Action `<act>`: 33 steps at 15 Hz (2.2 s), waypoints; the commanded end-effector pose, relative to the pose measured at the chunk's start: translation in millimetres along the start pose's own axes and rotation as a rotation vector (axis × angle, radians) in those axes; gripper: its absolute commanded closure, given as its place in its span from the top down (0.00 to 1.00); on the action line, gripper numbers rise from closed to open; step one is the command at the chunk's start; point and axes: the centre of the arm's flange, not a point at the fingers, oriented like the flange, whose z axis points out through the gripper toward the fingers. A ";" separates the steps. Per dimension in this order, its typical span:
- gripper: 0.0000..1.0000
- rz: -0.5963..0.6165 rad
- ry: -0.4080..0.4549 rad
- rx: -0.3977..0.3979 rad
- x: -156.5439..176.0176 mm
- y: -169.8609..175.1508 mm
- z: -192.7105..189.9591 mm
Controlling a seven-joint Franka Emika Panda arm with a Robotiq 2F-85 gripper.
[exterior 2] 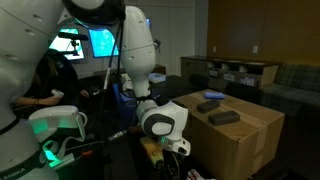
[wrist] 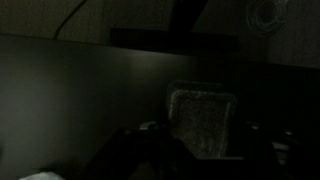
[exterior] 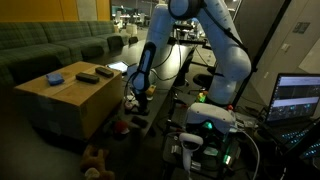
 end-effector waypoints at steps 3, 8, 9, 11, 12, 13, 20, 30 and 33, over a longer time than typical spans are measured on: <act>0.33 0.035 0.014 -0.009 23.8 -3.3 32.6; 1.00 0.051 0.079 -0.026 28.4 3.5 16.1; 1.00 0.054 0.105 -0.025 27.6 7.1 8.3; 1.00 0.071 0.167 -0.040 25.0 18.1 -11.4; 1.00 0.089 0.201 -0.054 26.1 23.5 -19.2; 1.00 0.105 0.238 -0.059 27.8 29.8 -28.5; 1.00 0.237 0.420 -0.084 58.8 71.0 -61.6; 1.00 0.317 0.448 -0.052 91.8 102.5 -36.7; 1.00 0.344 0.418 -0.029 97.3 110.0 -12.4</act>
